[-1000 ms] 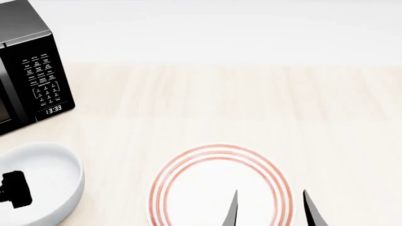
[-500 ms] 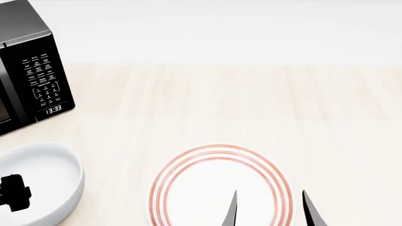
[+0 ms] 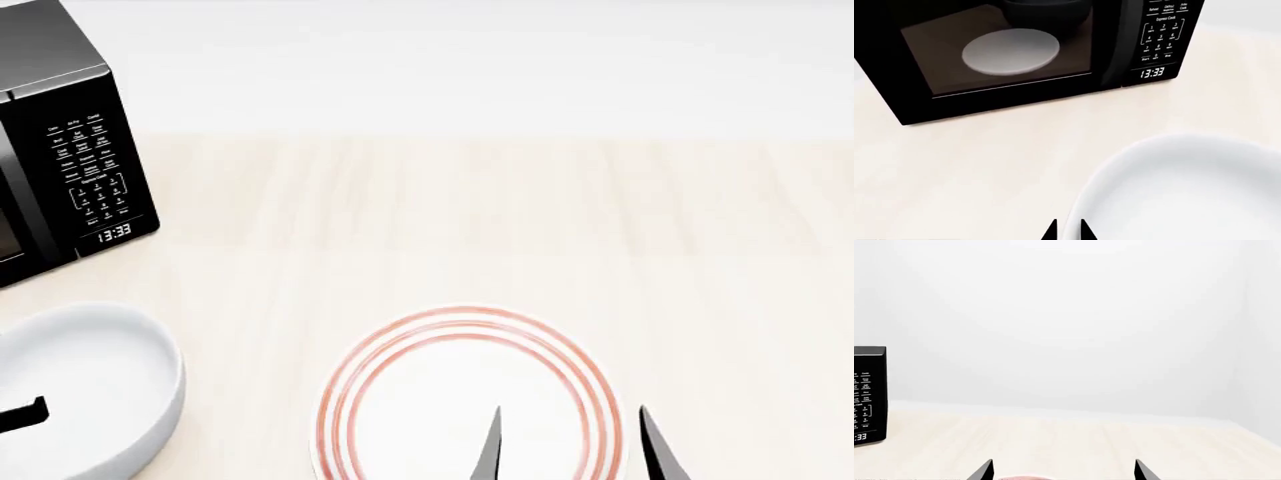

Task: Pick up the white bowl and put it on the plate.

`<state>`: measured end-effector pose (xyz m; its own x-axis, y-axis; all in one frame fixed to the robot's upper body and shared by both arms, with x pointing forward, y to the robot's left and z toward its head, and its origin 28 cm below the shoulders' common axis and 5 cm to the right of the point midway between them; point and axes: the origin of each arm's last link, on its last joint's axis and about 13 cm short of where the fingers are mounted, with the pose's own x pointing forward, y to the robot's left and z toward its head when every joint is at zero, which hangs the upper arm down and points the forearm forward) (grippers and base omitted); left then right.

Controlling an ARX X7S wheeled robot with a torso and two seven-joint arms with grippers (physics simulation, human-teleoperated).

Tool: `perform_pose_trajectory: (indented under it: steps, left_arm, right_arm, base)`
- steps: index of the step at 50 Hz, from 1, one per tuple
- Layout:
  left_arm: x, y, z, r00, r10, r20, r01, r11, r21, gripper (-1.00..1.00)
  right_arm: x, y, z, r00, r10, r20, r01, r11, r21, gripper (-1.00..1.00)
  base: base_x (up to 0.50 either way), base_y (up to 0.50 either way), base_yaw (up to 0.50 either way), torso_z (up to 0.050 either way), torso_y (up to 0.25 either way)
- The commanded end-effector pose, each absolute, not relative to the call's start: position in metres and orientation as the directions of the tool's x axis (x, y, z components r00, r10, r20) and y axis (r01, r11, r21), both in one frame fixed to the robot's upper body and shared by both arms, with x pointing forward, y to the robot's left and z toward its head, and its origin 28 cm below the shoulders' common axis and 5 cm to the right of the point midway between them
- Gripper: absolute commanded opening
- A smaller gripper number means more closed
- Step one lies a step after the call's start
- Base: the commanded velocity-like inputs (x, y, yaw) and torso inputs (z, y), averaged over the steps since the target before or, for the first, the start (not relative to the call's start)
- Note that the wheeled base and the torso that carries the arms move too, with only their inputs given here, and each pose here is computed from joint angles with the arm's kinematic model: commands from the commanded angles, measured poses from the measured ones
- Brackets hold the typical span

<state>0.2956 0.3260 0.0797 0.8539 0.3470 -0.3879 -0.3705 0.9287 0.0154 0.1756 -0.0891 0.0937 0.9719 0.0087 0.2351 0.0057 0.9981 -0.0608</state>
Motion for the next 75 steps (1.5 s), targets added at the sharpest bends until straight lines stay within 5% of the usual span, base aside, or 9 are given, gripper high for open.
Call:
perform_pose_trajectory:
  steps: [1,38,75]
  left_arm:
    - [0.295,0.319,0.082,0.87,0.303,-0.388,-0.349,0.936,-0.051,-1.0]
    - [0.283,0.27,0.172,0.972,0.093,-0.215,-0.142,0.964,-0.226,-1.0]
    - [0.335,0.162,0.189,0.948,-0.215,-0.235,0.168,0.964,-0.206,-1.0]
  right_arm:
    - [0.176,-0.088,0.093,0.973,0.011,0.232,0.004,0.998,-0.063,1.0]
    - [0.177,-0.087,0.09,0.974,0.019,0.226,-0.004,0.998,-0.068,1.0]
    - [0.18,-0.092,0.087,0.976,0.004,0.218,0.01,0.998,-0.063,1.0]
  base:
    - [0.0,0.0,0.0,0.0,0.0]
    - [0.0,0.0,0.0,0.0,0.0]
    - [0.0,0.0,0.0,0.0,0.001]
